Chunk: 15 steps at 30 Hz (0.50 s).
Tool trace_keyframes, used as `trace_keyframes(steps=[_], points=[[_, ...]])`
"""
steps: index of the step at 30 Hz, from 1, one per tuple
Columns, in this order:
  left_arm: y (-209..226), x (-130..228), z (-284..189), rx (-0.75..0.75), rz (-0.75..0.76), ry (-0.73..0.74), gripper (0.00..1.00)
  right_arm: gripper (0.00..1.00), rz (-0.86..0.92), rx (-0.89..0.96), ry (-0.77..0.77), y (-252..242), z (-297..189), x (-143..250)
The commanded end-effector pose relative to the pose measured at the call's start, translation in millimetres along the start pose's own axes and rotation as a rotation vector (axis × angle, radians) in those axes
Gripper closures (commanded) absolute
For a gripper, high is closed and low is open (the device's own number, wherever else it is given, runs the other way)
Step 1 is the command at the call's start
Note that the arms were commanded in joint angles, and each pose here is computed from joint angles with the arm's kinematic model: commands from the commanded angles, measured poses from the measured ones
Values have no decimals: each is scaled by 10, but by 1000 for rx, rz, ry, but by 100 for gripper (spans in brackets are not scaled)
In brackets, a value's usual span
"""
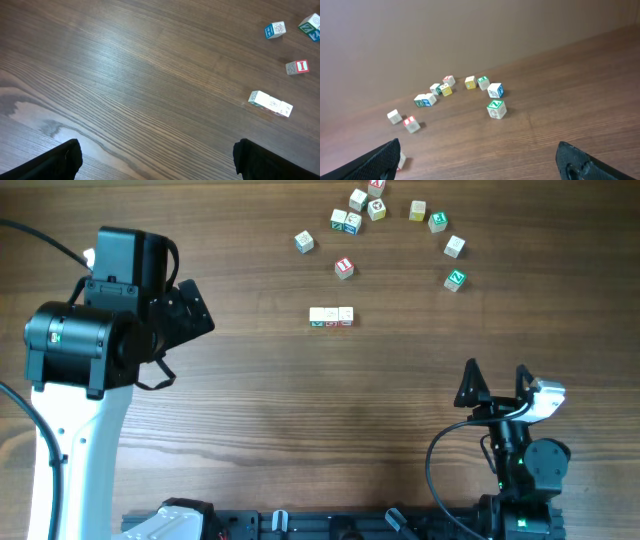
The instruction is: Form a horizontal line
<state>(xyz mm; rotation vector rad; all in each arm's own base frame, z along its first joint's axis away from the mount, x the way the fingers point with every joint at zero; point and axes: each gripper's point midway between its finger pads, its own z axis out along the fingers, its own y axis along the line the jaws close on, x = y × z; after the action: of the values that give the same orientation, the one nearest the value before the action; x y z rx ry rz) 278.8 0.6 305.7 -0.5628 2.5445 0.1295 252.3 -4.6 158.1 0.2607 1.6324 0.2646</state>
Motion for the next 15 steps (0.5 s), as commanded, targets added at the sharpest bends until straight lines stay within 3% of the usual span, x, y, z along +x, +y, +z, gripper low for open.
trace_keyframes(steps=[1,7,15], points=[[30,-26,-3,-11,-16,-10,0,0,37,-24,-31,46,1,-80],[30,-26,-3,-11,-16,-10,0,0,-20,-54,-120,122,-18,-297],[30,-26,-3,-11,-16,-10,0,0,-23,-32,-102,65,-82,-230]])
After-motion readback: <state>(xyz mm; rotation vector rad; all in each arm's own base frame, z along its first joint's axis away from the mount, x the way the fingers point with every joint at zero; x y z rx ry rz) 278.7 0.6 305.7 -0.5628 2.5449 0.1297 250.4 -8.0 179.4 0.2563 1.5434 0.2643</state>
